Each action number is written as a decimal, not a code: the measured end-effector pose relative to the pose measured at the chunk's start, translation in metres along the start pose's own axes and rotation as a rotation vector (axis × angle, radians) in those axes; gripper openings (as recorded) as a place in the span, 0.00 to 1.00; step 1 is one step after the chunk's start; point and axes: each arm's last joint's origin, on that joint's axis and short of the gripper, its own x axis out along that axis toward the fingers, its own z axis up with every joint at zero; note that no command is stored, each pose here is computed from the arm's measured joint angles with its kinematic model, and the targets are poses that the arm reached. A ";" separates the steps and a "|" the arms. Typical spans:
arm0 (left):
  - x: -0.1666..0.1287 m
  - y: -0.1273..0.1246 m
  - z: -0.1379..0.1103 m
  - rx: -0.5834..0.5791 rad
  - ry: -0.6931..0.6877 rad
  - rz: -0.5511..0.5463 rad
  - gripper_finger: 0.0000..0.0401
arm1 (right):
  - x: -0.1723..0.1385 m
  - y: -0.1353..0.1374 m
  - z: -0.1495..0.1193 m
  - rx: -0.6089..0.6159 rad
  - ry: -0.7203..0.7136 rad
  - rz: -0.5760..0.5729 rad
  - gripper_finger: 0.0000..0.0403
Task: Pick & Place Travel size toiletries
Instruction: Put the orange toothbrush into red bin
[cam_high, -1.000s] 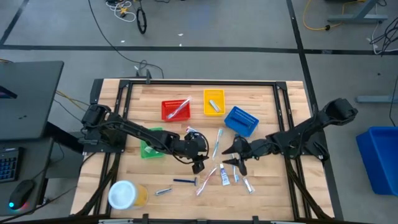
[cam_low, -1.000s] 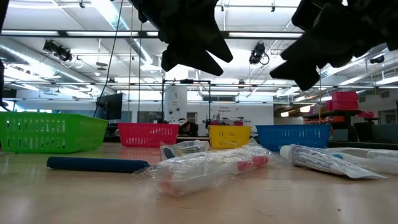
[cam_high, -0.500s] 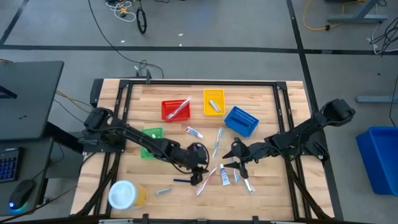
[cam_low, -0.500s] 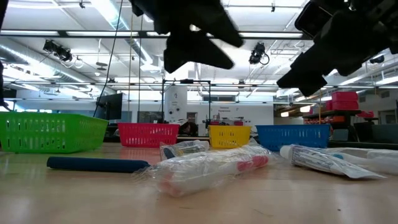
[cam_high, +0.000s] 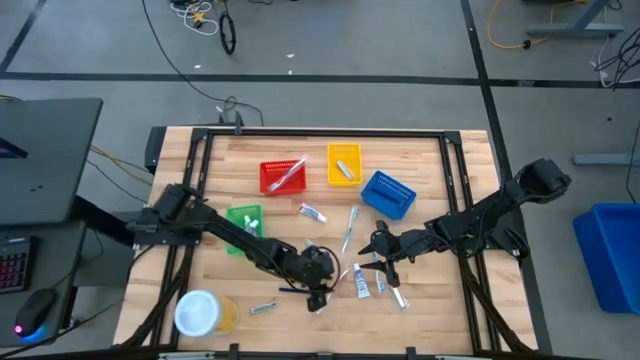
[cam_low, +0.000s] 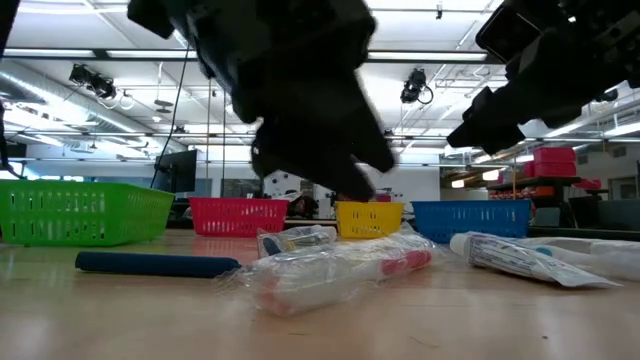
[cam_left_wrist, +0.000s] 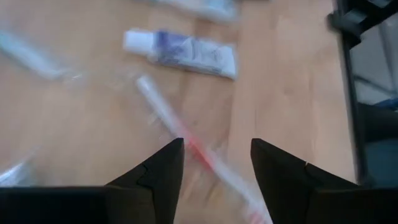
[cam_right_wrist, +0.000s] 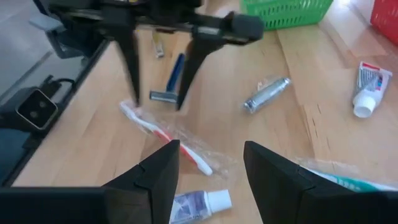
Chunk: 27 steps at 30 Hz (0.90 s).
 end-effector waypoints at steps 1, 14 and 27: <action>0.001 0.000 -0.002 0.005 0.005 0.007 0.51 | 0.000 0.000 0.000 0.000 0.001 -0.002 0.47; 0.033 0.009 -0.024 0.039 0.025 0.081 0.59 | 0.000 -0.001 0.000 -0.036 0.002 -0.004 0.47; 0.027 0.017 -0.027 0.162 0.103 0.192 0.37 | 0.000 -0.001 0.000 -0.077 -0.003 -0.002 0.46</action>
